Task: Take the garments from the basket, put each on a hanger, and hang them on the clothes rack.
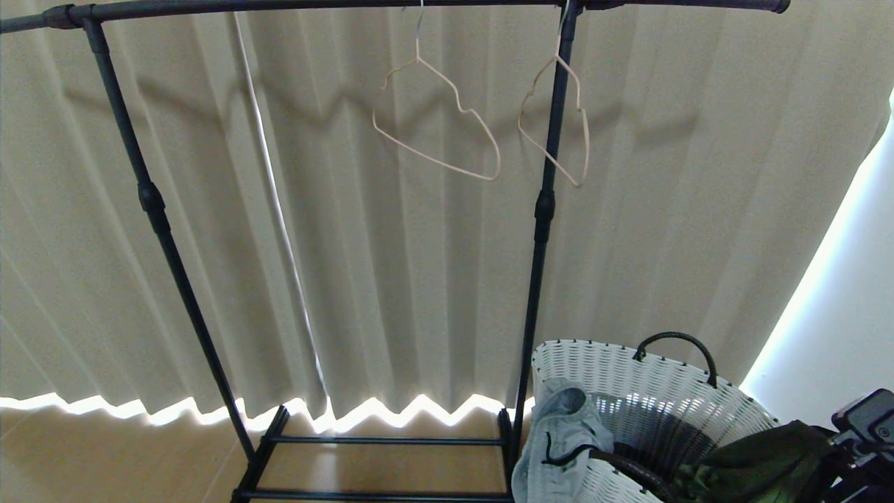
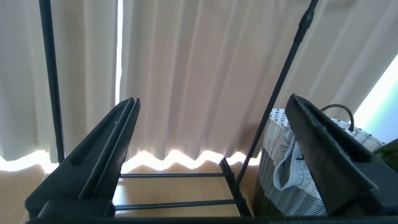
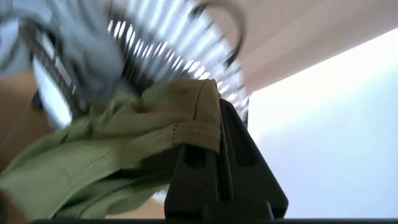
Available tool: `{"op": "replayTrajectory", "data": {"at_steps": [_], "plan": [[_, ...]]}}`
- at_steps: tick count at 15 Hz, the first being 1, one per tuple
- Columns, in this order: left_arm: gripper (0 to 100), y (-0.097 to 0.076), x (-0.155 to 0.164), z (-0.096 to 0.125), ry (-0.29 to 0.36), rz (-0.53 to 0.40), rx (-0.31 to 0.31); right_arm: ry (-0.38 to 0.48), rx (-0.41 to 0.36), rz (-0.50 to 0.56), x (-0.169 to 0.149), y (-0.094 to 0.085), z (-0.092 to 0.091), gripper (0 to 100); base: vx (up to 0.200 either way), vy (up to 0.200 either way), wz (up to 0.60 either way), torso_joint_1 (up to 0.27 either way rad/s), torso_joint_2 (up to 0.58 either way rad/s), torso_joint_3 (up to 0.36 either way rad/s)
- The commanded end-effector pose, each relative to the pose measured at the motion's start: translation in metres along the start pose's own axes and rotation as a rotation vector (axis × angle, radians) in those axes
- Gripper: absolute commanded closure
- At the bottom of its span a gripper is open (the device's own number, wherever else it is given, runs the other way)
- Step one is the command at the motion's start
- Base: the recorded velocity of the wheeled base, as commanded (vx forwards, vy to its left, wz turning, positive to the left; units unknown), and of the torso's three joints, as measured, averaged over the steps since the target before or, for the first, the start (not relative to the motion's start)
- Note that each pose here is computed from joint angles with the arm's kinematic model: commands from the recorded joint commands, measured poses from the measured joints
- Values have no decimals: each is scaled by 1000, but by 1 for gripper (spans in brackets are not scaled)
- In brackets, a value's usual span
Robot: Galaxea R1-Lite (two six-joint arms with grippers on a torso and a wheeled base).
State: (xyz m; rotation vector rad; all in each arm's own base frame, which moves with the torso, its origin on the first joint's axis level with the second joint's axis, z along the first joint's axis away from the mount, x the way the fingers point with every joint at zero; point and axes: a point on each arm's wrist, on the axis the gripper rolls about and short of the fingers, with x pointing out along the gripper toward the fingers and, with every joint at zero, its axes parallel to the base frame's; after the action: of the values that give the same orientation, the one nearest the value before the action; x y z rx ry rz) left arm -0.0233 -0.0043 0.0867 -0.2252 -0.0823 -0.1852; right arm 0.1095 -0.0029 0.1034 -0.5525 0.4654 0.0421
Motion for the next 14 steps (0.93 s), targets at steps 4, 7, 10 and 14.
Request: {"op": "replayTrajectory", "data": {"at_steps": [4,7,10,14], "plan": [[0,0,0,0,-1,1,0,-207,78,-112,-33,-8,8,100,0,0,0,0,0,0],[0,0,0,0,0,-1,0,-287,119,-150,-53,-11,11,100,0,0,0,0,0,0],[0,0,0,0,0,-1,0,-302,139,-137,-68,-11,10,100,0,0,0,0,0,0],[0,0,0,0,0,-1,0,-290,151,-47,-95,-2,-7,100,0,0,0,0,0,0]]}}
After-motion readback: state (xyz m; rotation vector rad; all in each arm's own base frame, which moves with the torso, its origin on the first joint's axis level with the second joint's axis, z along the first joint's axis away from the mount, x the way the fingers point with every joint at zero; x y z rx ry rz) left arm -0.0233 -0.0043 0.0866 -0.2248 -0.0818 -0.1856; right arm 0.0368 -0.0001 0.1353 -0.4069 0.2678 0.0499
